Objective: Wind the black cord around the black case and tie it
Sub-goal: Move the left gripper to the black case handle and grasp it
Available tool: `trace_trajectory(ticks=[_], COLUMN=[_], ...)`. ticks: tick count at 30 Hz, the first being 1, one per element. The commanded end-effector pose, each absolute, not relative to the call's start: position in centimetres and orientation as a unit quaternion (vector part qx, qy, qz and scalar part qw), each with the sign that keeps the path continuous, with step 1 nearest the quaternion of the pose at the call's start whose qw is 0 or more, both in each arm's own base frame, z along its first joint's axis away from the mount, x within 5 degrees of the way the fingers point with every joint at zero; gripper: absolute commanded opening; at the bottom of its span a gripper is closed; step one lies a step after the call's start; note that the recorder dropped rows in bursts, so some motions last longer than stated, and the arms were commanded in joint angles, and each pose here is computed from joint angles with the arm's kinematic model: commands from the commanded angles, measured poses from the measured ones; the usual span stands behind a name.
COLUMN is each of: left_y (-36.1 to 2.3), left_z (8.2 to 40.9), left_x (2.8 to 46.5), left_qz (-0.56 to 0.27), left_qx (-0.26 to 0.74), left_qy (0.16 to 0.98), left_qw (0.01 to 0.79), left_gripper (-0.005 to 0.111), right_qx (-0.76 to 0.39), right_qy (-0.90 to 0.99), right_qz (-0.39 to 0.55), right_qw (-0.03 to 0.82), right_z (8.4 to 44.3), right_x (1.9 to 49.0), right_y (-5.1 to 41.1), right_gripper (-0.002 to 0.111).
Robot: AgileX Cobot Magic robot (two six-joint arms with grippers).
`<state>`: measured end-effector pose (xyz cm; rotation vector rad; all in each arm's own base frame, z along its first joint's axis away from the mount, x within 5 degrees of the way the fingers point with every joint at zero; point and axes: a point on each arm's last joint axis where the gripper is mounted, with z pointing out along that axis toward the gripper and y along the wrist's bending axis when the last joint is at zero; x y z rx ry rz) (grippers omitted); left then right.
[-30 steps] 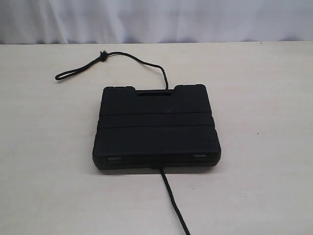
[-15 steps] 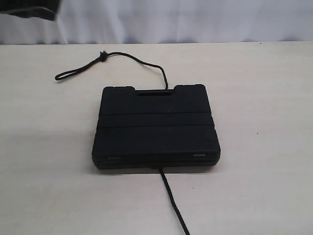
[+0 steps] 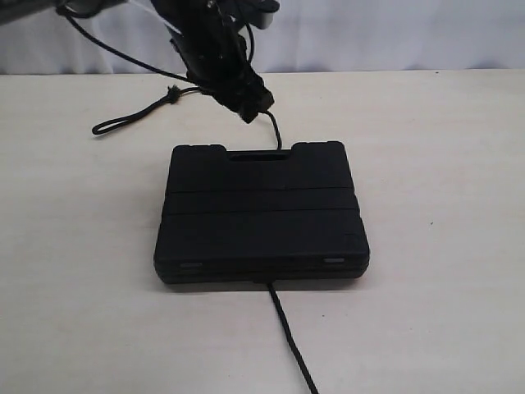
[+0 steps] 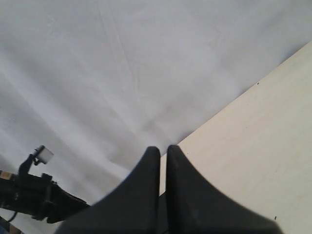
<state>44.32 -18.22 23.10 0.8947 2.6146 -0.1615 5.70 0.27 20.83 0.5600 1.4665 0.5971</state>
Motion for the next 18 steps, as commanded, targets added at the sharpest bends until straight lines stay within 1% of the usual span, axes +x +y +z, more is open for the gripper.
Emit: trace_trajectory(ticks=[1,4,8,10,18], left_y=[-18.5,-18.8,-19.6,-19.7,-19.8], left_z=[19.9,18.1,16.0,15.4,12.1], left_x=[46.2,47.1,47.2,47.3,47.9], left_qz=[-0.047,-0.06,-0.091,-0.09,-0.082], left_qx=[0.314,0.327,0.438,0.467,0.5], left_qy=[0.934,0.93,0.883,0.868,0.85], left_qw=[0.162,0.154,0.142,0.142,0.145], left_gripper=[0.055,0.055,0.055,0.055,0.055], right_qx=[0.24,0.23,0.229,0.229,0.227], right_qy=[0.654,0.661,0.663,0.663,0.667], right_qz=[0.262,0.257,0.257,0.257,0.26], right_qw=[0.668,0.666,0.665,0.665,0.66], right_z=[20.8,20.7,20.7,20.7,20.6], right_x=[5.6,5.6,5.6,5.6,5.6], right_y=[0.4,0.5,0.5,0.5,0.6], right_gripper=[0.004,0.004,0.004,0.004,0.004])
